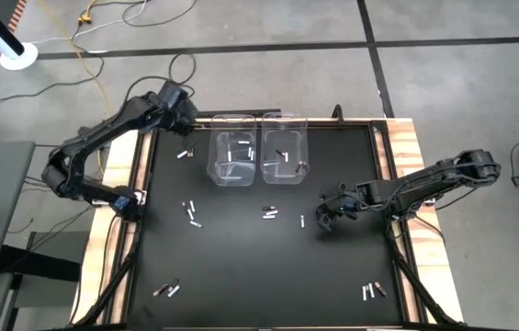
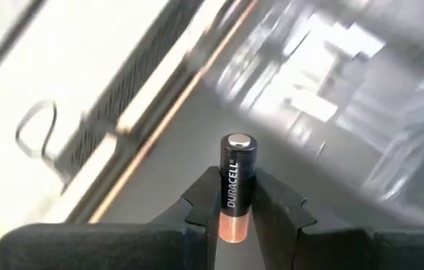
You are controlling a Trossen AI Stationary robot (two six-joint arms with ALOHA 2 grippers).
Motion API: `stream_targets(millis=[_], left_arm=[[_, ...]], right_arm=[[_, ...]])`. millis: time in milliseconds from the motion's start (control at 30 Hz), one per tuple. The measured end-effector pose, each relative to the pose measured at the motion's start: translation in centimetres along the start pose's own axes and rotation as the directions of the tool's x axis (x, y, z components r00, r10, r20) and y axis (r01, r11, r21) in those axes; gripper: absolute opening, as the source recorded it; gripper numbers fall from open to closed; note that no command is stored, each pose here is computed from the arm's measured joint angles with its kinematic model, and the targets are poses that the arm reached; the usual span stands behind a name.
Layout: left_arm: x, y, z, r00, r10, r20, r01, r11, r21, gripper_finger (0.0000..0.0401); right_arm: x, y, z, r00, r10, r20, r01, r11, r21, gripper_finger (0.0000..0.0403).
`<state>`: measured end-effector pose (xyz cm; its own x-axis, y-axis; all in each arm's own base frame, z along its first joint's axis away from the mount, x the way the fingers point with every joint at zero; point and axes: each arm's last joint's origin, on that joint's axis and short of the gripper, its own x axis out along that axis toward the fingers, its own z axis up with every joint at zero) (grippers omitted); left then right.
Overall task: Sort batteries
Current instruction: Put the black battery into the right transparent bin
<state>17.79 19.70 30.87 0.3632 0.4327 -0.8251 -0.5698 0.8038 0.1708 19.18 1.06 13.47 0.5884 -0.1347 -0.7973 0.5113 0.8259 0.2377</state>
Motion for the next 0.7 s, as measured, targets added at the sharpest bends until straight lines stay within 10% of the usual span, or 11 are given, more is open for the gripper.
stream_targets(millis=[333, 700], left_arm=[[0.2, -5.8, 10.8, 0.979, -0.126, 0.161, 0.092, 0.975, 0.200, 0.0061], [7.9, -11.7, 20.2, 0.954, -0.196, 0.226, 0.124, 0.947, 0.297, 0.0061]], right_arm=[[0.0, 0.0, 0.0, 1.000, 0.000, 0.001, 0.000, 1.000, 0.000, 0.0163], [0.0, 0.0, 0.0, 1.000, 0.000, 0.001, 0.000, 1.000, -0.001, 0.0163]])
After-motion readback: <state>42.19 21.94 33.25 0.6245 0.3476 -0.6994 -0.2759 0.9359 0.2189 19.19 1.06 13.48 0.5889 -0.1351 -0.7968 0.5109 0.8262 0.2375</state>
